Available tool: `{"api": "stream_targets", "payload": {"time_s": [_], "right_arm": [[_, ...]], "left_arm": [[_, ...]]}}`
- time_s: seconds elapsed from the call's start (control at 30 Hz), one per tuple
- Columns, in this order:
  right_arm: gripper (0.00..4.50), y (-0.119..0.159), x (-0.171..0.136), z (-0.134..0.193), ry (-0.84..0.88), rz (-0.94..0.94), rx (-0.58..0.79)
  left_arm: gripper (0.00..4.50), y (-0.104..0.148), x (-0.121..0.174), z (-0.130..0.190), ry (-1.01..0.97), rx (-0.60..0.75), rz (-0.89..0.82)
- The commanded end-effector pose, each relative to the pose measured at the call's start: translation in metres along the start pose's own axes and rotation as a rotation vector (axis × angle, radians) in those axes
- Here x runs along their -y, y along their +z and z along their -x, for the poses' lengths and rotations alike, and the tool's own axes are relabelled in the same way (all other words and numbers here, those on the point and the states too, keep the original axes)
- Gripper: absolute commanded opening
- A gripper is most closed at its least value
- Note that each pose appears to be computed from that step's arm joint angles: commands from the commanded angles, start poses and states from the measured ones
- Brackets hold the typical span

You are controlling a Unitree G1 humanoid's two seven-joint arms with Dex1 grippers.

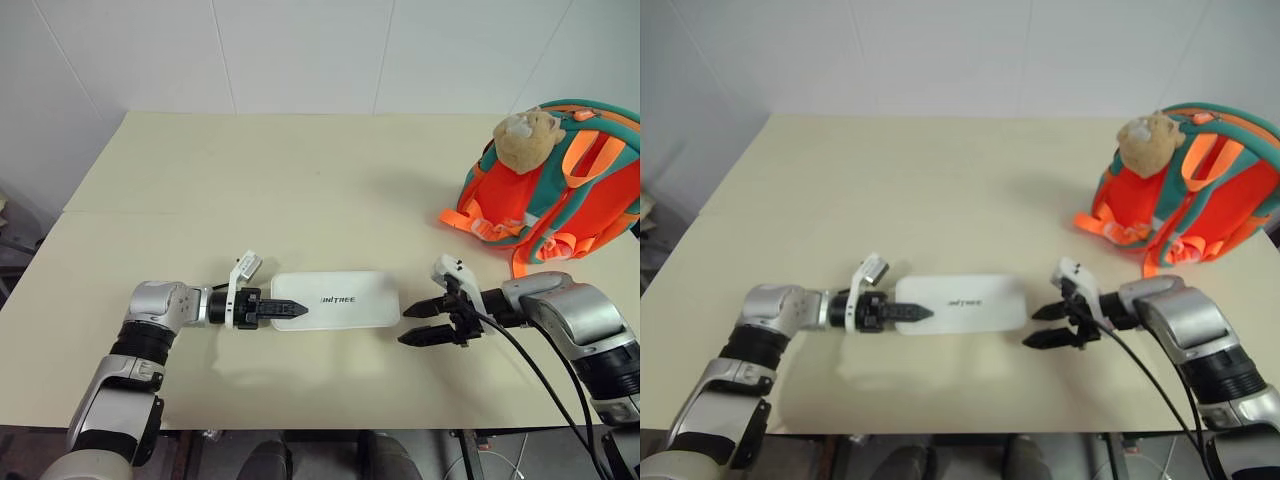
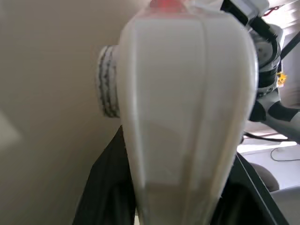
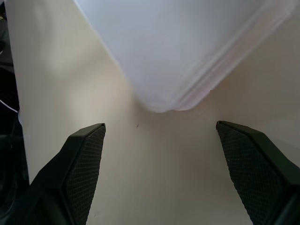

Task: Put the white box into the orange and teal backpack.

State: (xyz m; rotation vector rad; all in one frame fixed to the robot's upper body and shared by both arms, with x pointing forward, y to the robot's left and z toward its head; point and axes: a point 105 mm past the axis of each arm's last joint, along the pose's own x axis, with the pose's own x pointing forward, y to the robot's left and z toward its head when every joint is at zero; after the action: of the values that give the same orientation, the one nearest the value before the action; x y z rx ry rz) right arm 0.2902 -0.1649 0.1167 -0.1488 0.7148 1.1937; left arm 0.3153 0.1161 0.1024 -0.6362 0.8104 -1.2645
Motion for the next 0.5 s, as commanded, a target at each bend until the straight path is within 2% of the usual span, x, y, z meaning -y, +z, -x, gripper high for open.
{"api": "stream_targets", "payload": {"time_s": [0.03, 0.27, 0.4, 0.5], "right_arm": [[4.50, -0.003, -0.003, 0.009, -0.026, -0.005, 0.008], [4.50, -0.004, 0.007, 0.037, -0.205, -0.019, 0.121], [4.50, 0.006, 0.014, 0.068, -0.386, -0.032, 0.321], [4.50, 0.008, 0.019, 0.094, -0.553, -0.029, 0.464]], "left_arm": [[1.35, -0.006, -0.009, 0.003, 0.084, -0.010, -0.014], [1.35, -0.007, 0.009, 0.017, 0.062, -0.018, -0.189], [1.35, 0.014, 0.030, 0.031, 0.037, 0.106, -0.386], [1.35, 0.016, 0.050, 0.036, 0.010, 0.119, -0.564]]}}
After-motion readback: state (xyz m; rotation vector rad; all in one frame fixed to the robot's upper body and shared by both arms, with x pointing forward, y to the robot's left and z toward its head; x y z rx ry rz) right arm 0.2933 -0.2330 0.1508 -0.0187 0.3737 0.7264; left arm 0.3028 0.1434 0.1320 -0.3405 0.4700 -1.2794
